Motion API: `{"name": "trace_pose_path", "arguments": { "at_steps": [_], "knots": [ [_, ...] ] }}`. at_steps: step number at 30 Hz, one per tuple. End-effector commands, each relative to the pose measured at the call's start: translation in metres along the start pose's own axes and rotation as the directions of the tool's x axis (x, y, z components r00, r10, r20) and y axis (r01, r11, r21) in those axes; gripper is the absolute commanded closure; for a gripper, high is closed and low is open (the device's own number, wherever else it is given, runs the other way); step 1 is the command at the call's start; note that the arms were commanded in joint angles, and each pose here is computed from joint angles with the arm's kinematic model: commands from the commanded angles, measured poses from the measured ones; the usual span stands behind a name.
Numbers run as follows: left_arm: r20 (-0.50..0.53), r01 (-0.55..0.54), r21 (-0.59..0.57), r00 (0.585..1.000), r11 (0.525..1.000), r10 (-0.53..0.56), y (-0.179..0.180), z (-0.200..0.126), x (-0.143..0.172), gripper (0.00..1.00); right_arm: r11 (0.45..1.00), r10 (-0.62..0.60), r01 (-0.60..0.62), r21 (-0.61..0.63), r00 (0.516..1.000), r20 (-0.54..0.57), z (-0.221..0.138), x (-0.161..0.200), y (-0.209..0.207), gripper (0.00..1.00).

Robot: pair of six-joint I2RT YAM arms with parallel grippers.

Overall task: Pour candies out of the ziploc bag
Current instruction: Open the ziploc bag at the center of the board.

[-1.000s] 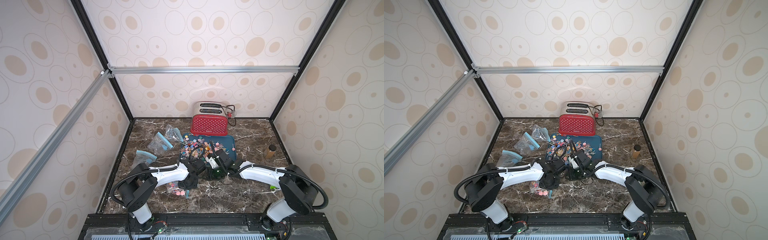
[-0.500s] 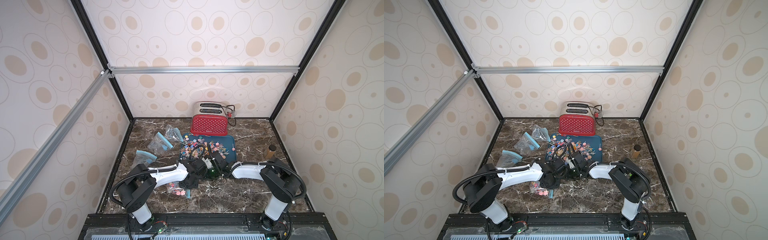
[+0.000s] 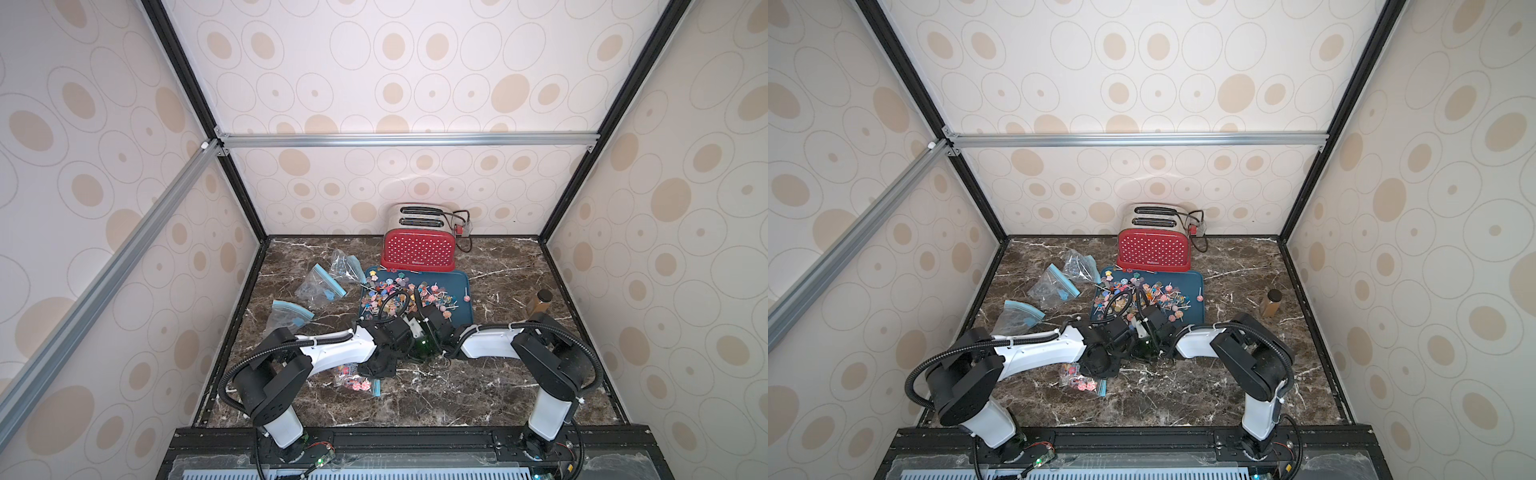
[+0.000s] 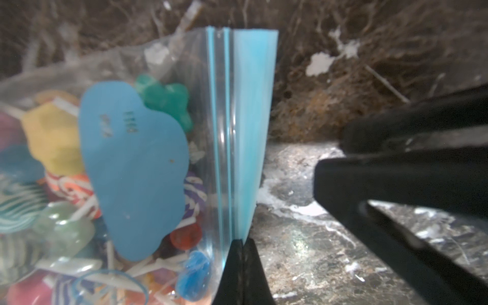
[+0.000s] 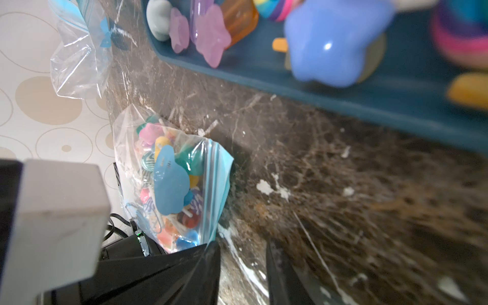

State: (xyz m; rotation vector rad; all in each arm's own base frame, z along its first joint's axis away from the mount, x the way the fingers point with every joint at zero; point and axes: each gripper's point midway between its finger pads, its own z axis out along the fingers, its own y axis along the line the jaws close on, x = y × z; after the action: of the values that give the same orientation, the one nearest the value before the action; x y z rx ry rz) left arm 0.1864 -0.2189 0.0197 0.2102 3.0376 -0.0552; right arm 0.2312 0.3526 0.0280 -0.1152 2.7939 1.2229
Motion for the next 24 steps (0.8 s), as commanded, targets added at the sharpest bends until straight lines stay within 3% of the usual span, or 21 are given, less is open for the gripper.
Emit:
{"name": "trace_pose_path", "arguments": {
  "at_steps": [1,24],
  "knots": [
    [0.026,-0.025,-0.013,0.999,1.000,0.025,0.003,-0.008,-0.001,1.00,0.999,0.033,-0.031,0.042,0.998,-0.044,0.013,0.014,-0.012,0.68],
    [0.049,-0.015,-0.015,0.999,1.000,0.016,0.008,-0.012,0.001,1.00,0.998,0.056,-0.053,0.043,0.996,-0.064,0.028,0.017,-0.012,0.75]
  ]
}}
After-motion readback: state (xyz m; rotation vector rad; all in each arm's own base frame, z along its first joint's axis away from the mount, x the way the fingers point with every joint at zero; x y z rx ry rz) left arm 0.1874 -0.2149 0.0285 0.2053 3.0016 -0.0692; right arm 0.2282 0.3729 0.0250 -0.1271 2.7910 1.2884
